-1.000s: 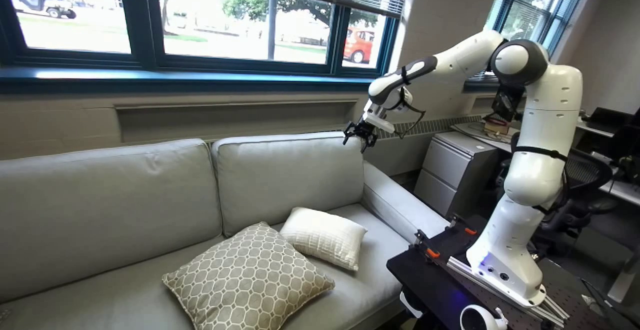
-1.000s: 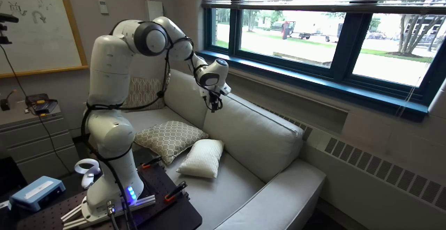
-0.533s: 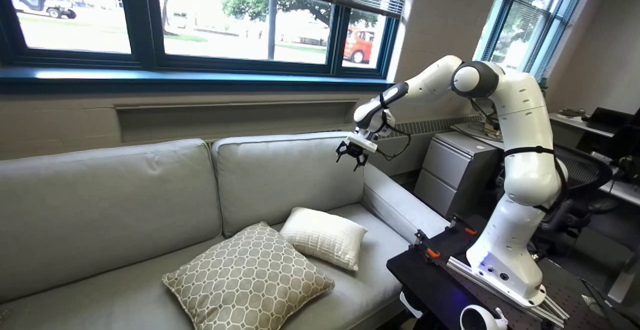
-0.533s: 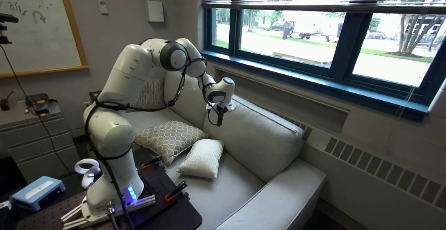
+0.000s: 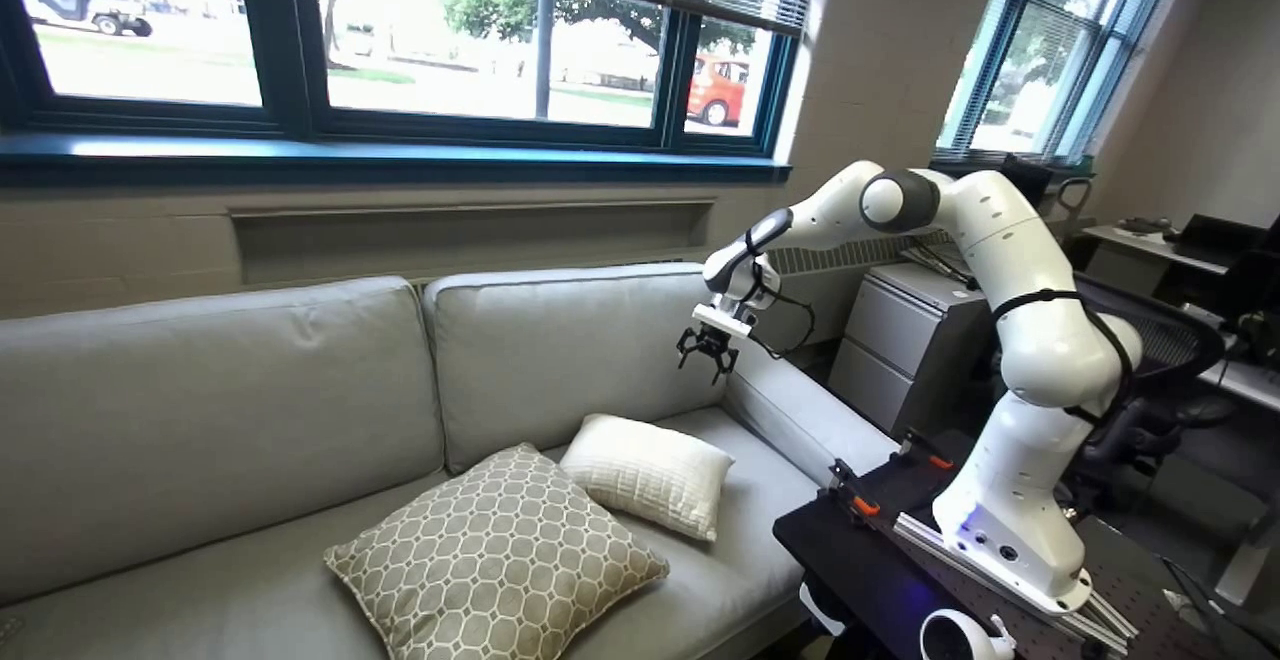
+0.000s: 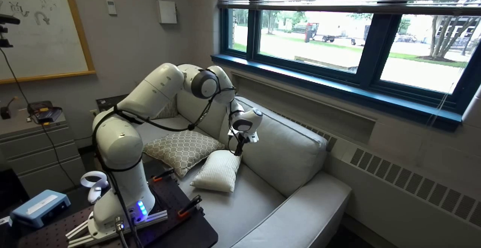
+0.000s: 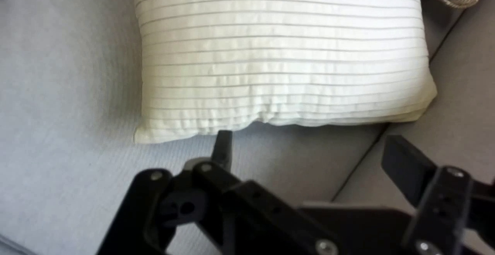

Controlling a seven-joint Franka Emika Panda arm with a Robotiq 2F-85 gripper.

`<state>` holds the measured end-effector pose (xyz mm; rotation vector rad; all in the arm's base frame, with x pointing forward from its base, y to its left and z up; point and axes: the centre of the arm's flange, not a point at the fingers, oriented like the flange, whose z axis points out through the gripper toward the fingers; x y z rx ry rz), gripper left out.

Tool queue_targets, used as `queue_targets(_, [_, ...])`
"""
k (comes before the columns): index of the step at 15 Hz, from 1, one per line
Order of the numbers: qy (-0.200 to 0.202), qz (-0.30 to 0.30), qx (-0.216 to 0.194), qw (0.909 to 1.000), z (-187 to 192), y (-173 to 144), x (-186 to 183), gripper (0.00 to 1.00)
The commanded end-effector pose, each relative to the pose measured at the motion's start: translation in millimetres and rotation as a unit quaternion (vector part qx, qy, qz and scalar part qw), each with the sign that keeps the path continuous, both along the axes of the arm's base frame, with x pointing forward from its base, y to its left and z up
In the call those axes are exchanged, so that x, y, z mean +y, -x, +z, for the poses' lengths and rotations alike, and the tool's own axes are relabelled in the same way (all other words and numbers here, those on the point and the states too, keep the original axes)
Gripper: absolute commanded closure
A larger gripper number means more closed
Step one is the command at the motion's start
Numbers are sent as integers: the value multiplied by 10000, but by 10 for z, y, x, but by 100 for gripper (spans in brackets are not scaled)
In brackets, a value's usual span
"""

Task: Put the pillows upright against the armrest

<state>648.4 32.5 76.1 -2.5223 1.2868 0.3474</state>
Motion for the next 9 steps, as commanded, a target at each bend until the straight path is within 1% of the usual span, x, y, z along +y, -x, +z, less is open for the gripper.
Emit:
queue_targets(1, [-895,236,350,9951,-316,-167,-376,0])
queue_targets(4, [-1480,717,639,9843,-529,-128,-885,0])
queue_targets(5, [-1617,829,742,9806,-591,-107,-1036,0])
queue_targets(7, [-1748,962,839,9763,-738,-121,-1337,0])
queue_targets(9, [-1684,959,734,9783,-884,-201,-1540,0])
